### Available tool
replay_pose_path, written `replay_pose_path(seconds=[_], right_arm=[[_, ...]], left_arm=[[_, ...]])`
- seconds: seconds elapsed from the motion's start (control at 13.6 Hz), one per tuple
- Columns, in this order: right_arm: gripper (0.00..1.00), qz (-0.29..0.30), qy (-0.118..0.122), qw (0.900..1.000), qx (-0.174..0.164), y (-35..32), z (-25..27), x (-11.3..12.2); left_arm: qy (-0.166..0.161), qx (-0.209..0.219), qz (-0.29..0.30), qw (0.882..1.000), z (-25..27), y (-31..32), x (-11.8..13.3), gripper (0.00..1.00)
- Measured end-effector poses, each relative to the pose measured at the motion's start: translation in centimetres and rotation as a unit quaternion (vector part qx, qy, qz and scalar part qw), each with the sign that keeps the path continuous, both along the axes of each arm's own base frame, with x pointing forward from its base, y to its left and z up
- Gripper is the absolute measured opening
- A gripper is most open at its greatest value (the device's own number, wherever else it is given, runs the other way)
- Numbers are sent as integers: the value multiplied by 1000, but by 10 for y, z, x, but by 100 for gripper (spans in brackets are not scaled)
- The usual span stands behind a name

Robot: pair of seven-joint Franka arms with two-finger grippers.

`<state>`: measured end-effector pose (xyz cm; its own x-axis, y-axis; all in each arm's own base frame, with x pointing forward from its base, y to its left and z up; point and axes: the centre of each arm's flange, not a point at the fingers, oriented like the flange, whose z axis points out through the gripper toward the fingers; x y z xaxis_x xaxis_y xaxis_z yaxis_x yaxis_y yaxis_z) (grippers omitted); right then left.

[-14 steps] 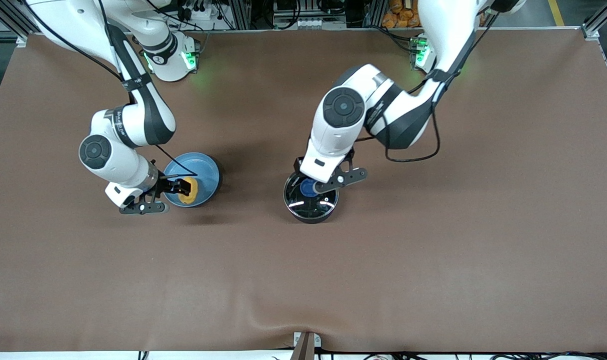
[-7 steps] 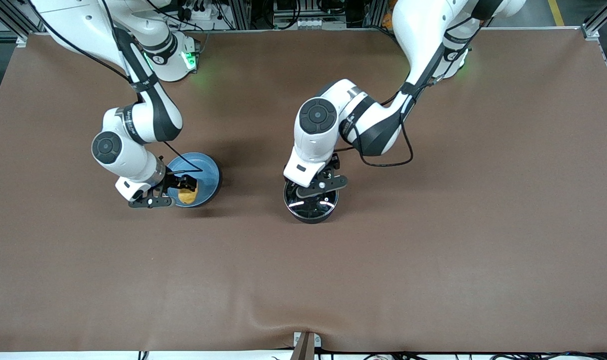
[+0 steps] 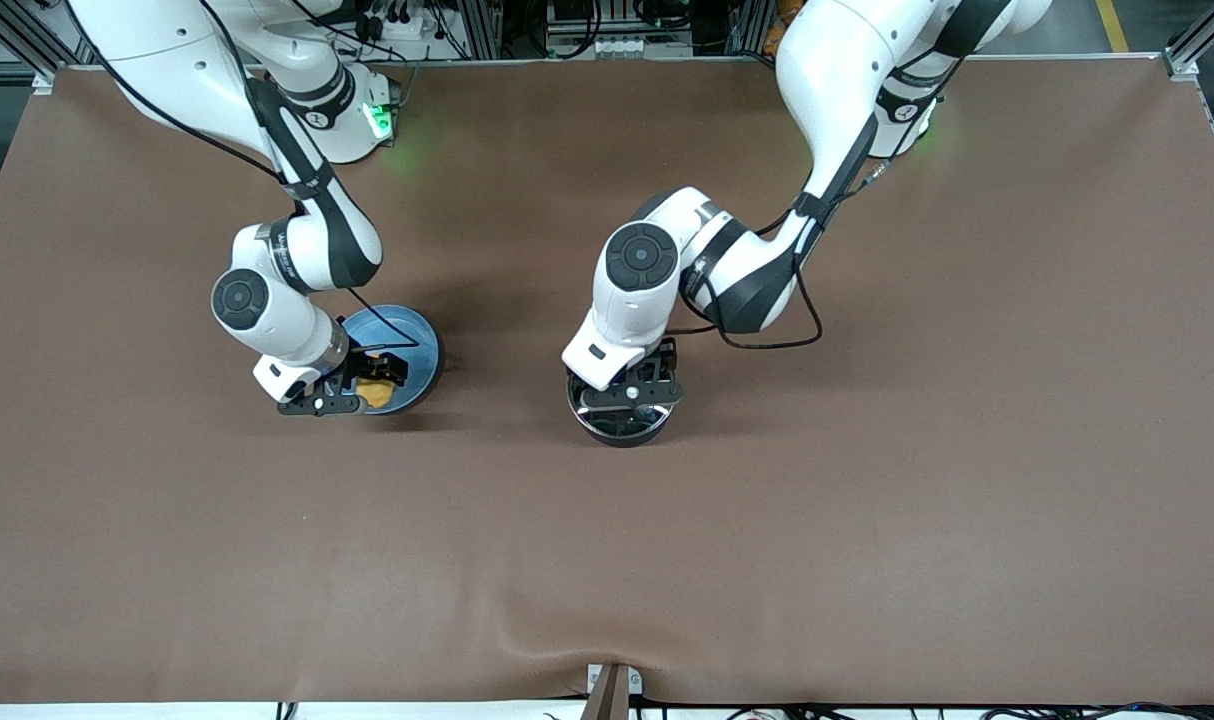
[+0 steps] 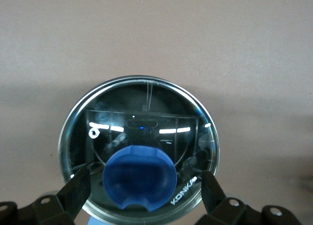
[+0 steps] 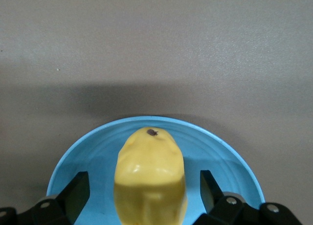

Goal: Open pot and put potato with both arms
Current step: 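Close the right gripper on the potato while the left gripper grips the knob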

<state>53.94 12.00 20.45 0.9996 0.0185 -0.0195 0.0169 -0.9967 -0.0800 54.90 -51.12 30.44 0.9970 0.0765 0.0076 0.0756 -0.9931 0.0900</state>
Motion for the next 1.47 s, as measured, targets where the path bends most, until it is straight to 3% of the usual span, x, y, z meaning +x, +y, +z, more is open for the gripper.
replay_pose_path(seconds=[0.37,0.66,0.96,1.03,1.18,1.47], right_arm=[[100,-1,3,1000,0,0,-4,-1],[100,-2,6,1000,-1,-1,-13,-2],[59,-2,5,1000,-1,-1,-13,-2],[59,-2,4,1000,-1,-1,-12,-2],[59,-2,4,1000,-1,-1,-12,-2],[59,-1,-2,1000,0,0,-1,2]], left_arm=[[-8,11,-10,1000,-11,-1,0,100],[-8,11,-13,1000,-11,-4,-3,93],[-7,15,-16,1000,-11,-6,-5,89],[-5,17,-17,1000,-12,-6,-6,89],[-3,21,-17,1000,-12,-5,-6,72],[-4,21,-17,1000,-11,-5,-6,67]])
